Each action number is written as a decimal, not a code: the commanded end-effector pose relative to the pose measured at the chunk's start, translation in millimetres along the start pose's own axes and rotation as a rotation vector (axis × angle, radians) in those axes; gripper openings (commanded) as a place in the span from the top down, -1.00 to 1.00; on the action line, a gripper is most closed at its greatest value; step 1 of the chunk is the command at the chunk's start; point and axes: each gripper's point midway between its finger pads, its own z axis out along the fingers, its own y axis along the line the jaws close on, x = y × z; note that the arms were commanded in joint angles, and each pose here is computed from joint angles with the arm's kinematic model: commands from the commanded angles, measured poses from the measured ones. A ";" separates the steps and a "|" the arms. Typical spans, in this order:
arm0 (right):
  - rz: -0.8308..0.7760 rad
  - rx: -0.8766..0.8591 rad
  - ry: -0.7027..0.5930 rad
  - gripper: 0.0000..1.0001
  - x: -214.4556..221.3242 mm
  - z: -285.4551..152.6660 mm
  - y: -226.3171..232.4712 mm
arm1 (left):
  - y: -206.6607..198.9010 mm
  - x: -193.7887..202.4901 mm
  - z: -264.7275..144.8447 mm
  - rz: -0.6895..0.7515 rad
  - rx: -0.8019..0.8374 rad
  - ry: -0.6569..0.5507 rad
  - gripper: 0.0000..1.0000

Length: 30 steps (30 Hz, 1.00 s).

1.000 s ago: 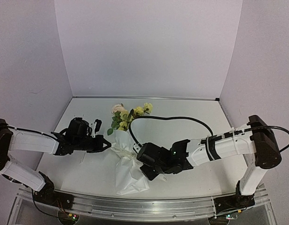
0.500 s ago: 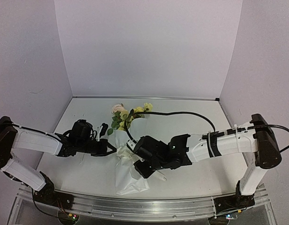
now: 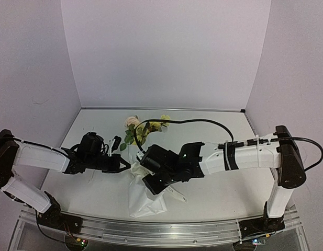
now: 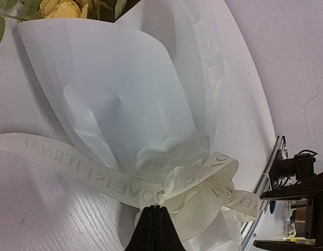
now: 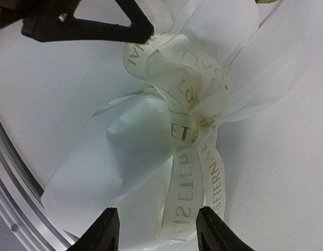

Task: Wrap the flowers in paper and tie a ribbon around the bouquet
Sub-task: Tie the ribbon around the folded bouquet.

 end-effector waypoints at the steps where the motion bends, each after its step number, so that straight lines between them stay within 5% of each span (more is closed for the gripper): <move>1: 0.056 0.046 0.025 -0.04 0.0 1.9 -16.6 | -12.9 -17.3 -3.4 0.035 0.020 -0.046 1.00; 9: 0.075 0.036 0.044 0.19 1.4 7.5 -16.2 | -12.1 -17.5 -4.6 0.032 0.014 -0.047 1.00; 19: 0.089 0.060 0.051 0.99 10.2 5.0 -24.7 | -2.2 -25.0 -12.9 0.001 -0.056 -0.103 1.00; 30: 0.162 0.154 0.039 1.00 27.1 -3.5 -55.8 | 23.8 -35.5 -34.3 -0.057 -0.155 -0.203 1.00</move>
